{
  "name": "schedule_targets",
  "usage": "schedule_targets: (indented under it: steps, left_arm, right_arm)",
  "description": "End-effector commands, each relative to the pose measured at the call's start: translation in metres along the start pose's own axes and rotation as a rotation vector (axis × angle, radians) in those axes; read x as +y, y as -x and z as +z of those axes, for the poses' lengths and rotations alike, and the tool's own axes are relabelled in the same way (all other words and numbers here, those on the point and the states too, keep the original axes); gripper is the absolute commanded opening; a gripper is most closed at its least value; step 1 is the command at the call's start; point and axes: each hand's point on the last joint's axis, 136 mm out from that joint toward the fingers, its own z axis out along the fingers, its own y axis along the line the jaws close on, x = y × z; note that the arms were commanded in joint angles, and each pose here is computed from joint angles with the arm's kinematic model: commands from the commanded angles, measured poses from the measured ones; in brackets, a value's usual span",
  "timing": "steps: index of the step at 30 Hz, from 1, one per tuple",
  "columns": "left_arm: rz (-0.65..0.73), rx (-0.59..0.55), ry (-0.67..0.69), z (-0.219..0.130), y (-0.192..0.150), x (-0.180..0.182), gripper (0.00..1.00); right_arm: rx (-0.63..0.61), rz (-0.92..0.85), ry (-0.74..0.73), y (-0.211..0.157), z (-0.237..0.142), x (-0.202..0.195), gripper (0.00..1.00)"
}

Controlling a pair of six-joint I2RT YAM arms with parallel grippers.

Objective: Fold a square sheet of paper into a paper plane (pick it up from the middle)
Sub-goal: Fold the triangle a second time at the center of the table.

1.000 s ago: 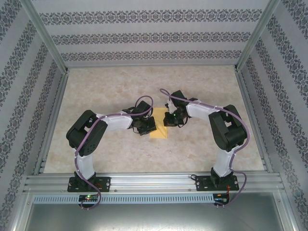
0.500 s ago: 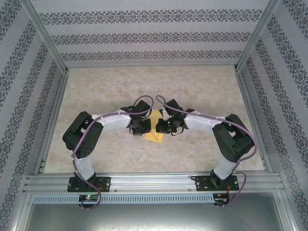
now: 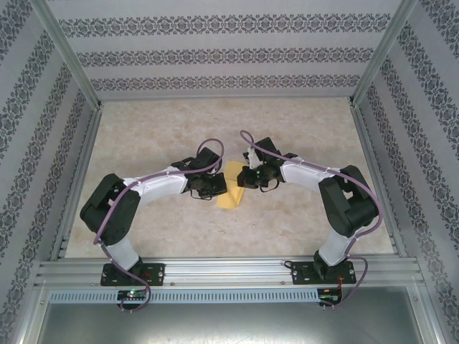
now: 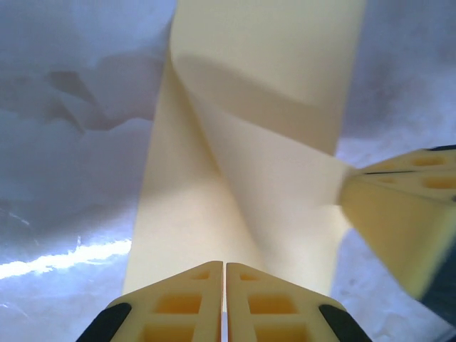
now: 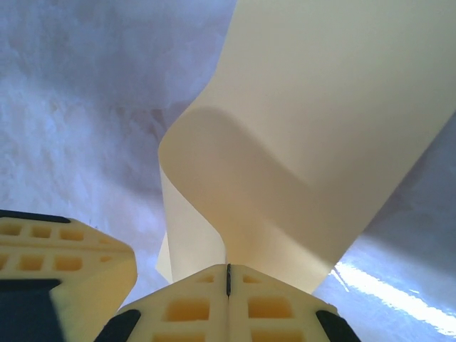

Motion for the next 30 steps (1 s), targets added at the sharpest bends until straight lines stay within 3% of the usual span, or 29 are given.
schedule_targets:
  steps: [1,10,15,30]
  left_arm:
    - [-0.083,0.003,-0.054,-0.002,-0.002,-0.002,0.11]
    - [-0.151,0.054,-0.054,0.021,-0.017,0.006,0.07]
    - [-0.172,0.077,0.011,0.031,-0.022,0.02,0.06]
    - [-0.166,0.104,0.097,0.037,-0.029,0.038,0.04]
  right_arm:
    - [0.032,-0.024,0.04,-0.003,0.002,0.004,0.01]
    - [0.082,-0.004,-0.007,-0.013,0.009,-0.011,0.02]
    - [0.088,-0.007,-0.025,-0.011,0.012,-0.016,0.02]
    - [0.096,-0.03,-0.113,-0.005,0.015,-0.034,0.03]
